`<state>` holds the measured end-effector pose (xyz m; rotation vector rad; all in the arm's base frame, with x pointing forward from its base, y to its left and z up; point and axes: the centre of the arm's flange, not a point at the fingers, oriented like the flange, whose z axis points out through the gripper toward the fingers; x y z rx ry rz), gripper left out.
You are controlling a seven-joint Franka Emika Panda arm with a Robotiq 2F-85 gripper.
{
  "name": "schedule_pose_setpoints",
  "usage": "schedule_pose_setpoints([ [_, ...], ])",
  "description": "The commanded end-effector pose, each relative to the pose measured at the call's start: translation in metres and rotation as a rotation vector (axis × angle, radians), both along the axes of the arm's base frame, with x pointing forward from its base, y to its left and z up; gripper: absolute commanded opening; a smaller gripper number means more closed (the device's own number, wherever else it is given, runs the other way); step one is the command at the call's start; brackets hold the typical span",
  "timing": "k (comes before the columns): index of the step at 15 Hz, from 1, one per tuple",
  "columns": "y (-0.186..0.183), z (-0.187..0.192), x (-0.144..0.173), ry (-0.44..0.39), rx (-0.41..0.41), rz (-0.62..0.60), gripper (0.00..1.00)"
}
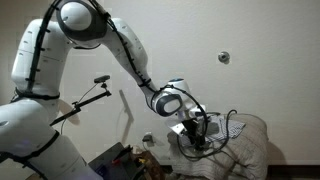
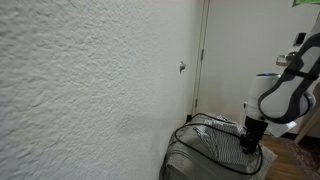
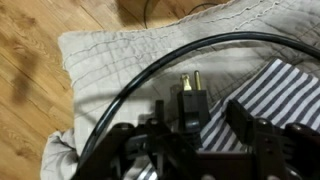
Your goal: Tie a knot using the black cable
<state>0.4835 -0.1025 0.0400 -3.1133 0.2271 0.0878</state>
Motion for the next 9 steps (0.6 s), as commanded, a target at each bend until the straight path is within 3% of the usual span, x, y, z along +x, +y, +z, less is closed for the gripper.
schedule_pose_setpoints([
  [1, -0.006, 0.005, 0.004, 0.011, -0.011, 0.004, 0.7],
  [4, -0.007, 0.008, 0.003, 0.01, -0.018, 0.004, 0.74],
  [9, -0.007, 0.016, -0.004, -0.007, -0.009, 0.021, 0.69],
])
